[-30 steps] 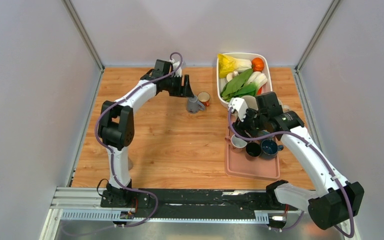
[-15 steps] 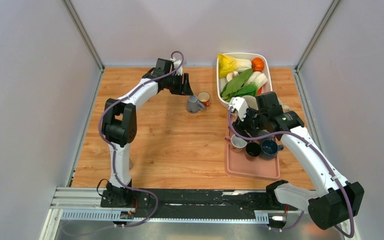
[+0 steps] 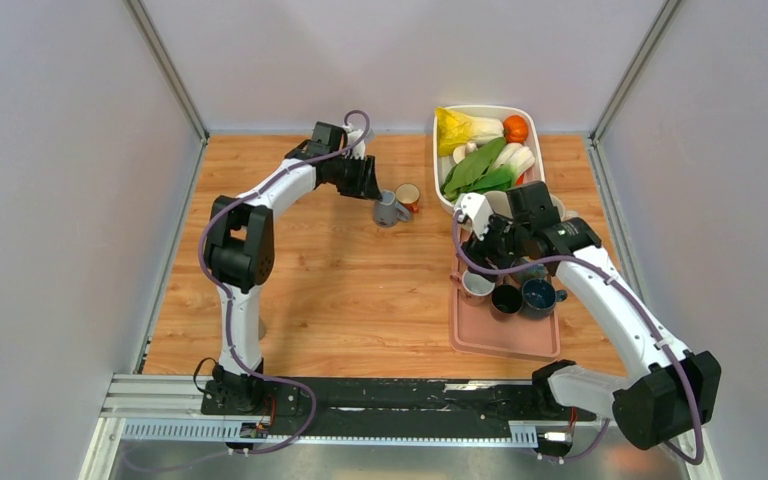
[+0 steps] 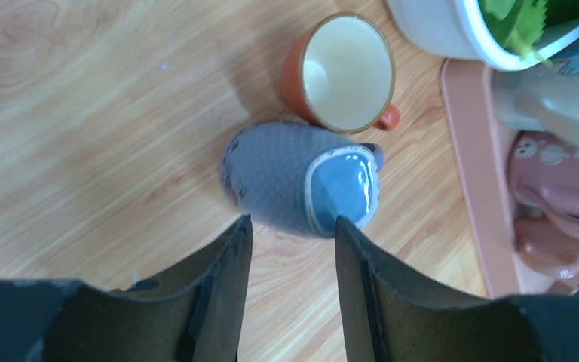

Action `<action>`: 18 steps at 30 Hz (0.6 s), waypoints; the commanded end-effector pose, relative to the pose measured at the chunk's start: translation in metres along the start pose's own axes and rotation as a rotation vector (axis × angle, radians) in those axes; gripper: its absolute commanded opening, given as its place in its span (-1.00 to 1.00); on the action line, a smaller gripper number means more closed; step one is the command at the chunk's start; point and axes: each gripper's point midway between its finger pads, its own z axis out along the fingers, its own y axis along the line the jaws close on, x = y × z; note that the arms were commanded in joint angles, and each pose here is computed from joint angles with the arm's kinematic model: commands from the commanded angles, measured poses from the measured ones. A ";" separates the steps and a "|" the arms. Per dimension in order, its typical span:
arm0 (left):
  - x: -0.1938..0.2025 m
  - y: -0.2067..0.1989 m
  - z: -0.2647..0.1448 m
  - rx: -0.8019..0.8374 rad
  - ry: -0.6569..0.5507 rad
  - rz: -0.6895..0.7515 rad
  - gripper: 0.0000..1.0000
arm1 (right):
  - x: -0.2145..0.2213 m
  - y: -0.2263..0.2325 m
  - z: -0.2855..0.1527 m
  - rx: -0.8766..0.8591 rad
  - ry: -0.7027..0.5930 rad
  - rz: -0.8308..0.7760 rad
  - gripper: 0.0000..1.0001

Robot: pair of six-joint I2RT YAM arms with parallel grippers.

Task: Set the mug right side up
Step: Move the cup to the center of the board.

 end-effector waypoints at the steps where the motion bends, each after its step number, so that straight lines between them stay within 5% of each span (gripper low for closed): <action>1: 0.019 -0.001 -0.013 0.002 0.061 0.006 0.02 | -0.026 -0.004 0.003 -0.012 -0.076 -0.033 0.32; 18: 0.098 -0.024 -0.079 -0.003 0.182 -0.078 0.00 | -0.073 0.015 0.036 -0.136 -0.128 -0.188 0.33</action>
